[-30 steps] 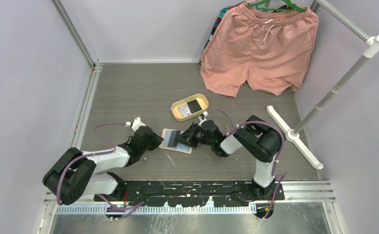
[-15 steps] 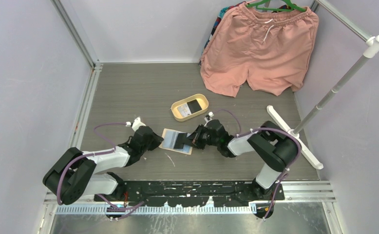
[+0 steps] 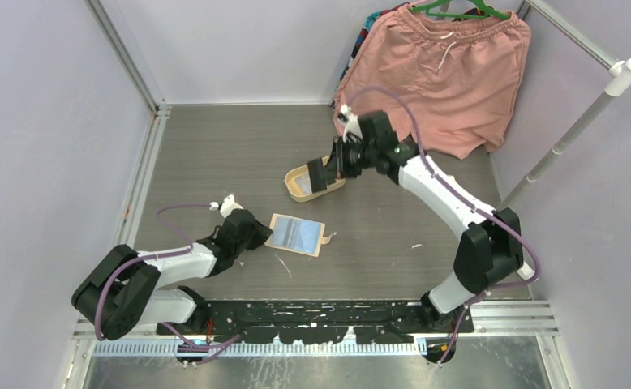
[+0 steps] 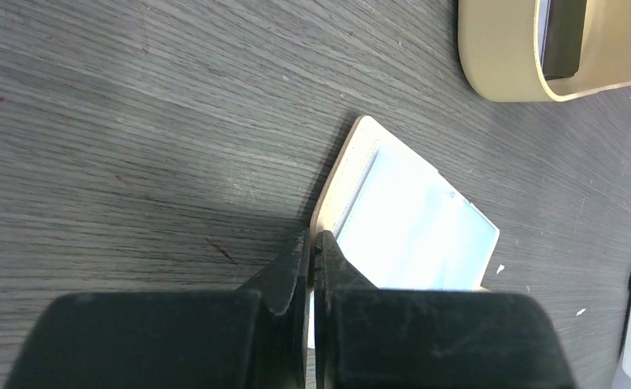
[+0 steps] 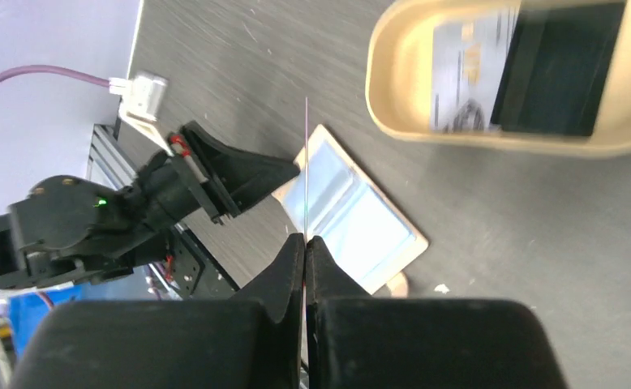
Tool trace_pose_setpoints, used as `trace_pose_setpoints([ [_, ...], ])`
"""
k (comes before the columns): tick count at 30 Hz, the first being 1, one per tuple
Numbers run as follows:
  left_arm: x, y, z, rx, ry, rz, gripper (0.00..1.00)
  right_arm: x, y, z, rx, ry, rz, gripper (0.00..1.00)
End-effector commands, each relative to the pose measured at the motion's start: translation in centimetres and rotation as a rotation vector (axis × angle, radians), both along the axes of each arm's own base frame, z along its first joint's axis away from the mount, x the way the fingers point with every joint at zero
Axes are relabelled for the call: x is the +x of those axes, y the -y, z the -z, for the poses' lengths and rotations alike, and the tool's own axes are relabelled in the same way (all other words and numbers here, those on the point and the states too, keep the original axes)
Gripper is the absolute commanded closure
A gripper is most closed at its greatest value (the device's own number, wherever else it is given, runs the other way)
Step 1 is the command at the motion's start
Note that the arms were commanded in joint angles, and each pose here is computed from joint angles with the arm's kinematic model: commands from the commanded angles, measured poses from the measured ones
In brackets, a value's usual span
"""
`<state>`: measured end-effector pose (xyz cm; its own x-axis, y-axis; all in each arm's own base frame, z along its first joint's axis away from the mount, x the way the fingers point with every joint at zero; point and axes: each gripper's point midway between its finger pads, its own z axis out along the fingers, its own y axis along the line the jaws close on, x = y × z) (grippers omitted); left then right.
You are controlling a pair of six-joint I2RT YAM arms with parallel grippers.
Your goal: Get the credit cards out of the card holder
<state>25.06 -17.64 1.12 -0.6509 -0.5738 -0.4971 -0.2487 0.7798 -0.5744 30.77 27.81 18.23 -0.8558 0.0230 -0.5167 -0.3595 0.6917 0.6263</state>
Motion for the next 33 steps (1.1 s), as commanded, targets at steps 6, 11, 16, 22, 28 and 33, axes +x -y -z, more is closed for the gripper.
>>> trace_pose_setpoints([
  [6, -6.7, -3.4, 5.9, 0.238, -0.299, 0.130, 1.00, 2.4, 3.4, 0.3, -0.251, -0.089, -0.371, 0.98],
  [11, -6.6, -3.5, 5.4, 0.236, -0.291, 0.124, 1.00, 5.9, 3.2, 1.0, -0.238, -0.092, -0.344, 0.98],
  [16, -6.3, -3.8, 5.2, 0.252, -0.277, 0.109, 1.00, 8.4, 2.2, 0.0, -0.224, -0.051, -0.329, 0.98],
  [22, -5.5, -3.1, 5.3, 0.242, -0.276, 0.112, 1.00, 10.7, 1.4, 0.0, -0.223, -0.047, -0.306, 0.99],
  [28, -5.1, -2.8, 5.1, 0.240, -0.271, 0.116, 1.00, 11.9, 0.9, 1.7, -0.225, -0.073, -0.268, 0.98],
  [33, -5.0, -2.6, 5.2, 0.245, -0.274, 0.121, 1.00, 12.8, 0.8, 2.8, -0.232, -0.078, -0.238, 0.99],
])
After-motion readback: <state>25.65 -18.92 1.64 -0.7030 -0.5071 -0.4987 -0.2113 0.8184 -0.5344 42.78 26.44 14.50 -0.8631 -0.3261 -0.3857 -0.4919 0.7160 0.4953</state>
